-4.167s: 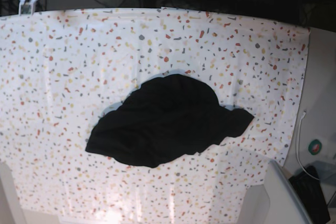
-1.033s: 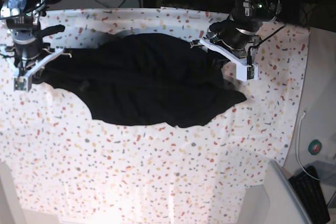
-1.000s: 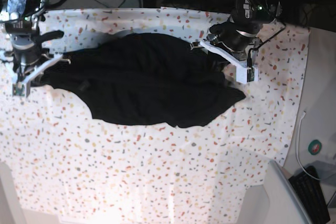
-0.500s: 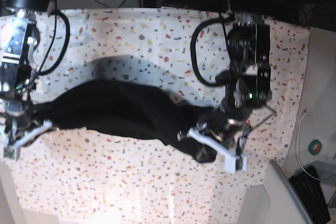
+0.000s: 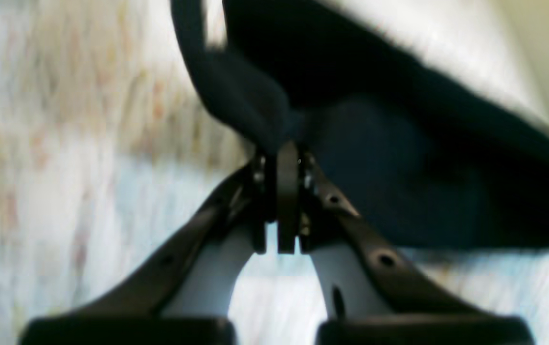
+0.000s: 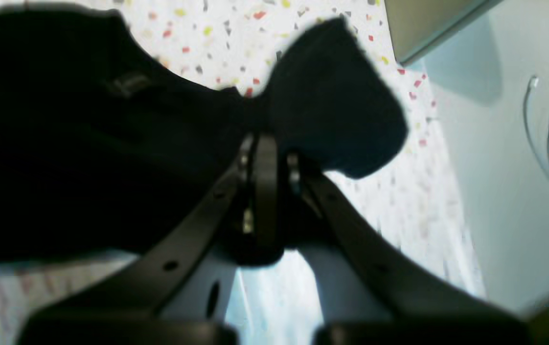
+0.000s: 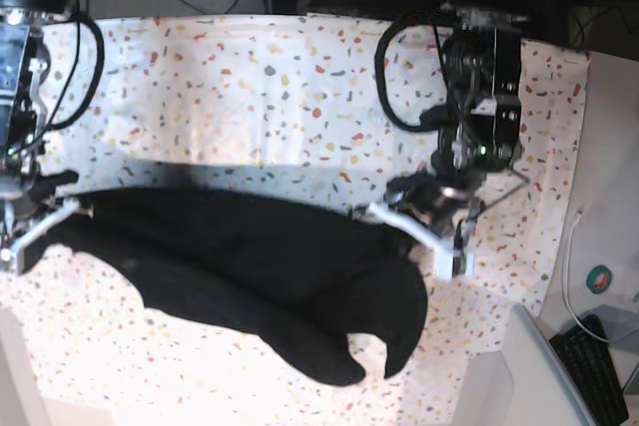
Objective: Layout the t-shirt on the table in an organized manner, then fold the t-shirt properly
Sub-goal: 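Lift the black t-shirt with both grippers and shake it out, then lay the t-shirt down and release it with both grippers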
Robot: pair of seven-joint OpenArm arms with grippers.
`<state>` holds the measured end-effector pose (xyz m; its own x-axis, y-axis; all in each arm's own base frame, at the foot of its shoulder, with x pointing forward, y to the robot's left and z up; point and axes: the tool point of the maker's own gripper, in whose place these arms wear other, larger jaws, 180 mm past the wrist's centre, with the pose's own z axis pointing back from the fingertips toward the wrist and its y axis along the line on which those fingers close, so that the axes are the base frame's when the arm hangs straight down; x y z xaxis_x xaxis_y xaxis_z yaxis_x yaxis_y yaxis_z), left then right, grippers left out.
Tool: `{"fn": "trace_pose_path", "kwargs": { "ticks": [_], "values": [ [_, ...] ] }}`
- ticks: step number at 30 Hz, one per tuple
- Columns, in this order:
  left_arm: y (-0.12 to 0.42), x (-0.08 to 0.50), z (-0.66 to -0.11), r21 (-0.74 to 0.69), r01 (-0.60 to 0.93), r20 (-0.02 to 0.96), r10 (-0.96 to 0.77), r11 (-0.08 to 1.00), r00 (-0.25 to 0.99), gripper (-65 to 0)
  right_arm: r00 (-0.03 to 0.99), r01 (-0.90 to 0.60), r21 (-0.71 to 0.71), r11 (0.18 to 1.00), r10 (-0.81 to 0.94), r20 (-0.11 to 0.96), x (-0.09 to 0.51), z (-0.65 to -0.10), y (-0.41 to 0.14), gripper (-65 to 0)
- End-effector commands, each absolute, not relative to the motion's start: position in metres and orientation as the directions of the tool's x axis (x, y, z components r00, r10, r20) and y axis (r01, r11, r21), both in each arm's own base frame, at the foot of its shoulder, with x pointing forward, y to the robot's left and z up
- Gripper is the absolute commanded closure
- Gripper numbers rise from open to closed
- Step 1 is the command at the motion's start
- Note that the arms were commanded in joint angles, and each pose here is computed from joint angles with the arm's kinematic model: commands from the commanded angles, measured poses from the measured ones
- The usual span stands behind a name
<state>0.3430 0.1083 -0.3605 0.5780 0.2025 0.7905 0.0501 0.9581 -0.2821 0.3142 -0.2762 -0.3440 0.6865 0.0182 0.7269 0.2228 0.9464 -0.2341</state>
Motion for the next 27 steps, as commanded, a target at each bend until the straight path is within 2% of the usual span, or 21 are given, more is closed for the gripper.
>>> {"fn": "trace_pose_path", "kwargs": {
  "ticks": [1, 7, 12, 20, 23, 27],
  "values": [
    [0.118, 0.337, -0.359, -0.267, 0.039, 0.812, 0.203, 0.963, 0.547, 0.0, 0.654, 0.237, -0.237, 0.942, 0.026, 0.756, 0.314, -0.335, -0.277, 0.0],
    [0.149, 0.248, -0.457, -0.211, -0.067, 0.721, 0.202, 0.975, 0.663, 0.0, 0.757, 0.208, -0.210, 0.955, -0.021, 0.654, 0.252, -0.420, -0.261, 0.0],
    [0.157, 0.217, -0.476, -0.198, -0.101, 0.687, 0.212, 0.975, 0.695, 0.0, 0.790, 0.205, -0.186, 0.961, -0.050, 0.612, 0.224, -0.448, -0.248, 0.0],
    [0.151, 0.206, -0.425, -0.198, -0.031, 0.759, 0.173, 0.980, 0.628, 0.0, 0.757, 0.190, -0.208, 0.959, -0.009, 0.654, 0.203, -0.416, -0.244, 0.0],
    [0.142, 0.229, -0.383, -0.213, 0.012, 0.827, 0.173, 0.977, 0.535, 0.0, 0.702, 0.204, -0.191, 0.960, -0.008, 0.712, 0.216, -0.388, -0.236, 0.0],
    [0.128, 0.278, -0.320, -0.243, 0.063, 0.909, 0.204, 0.968, 0.362, 0.0, 0.579, 0.273, -0.158, 0.949, -0.031, 0.815, 0.243, -0.338, -0.240, 0.0]
  ]
}}
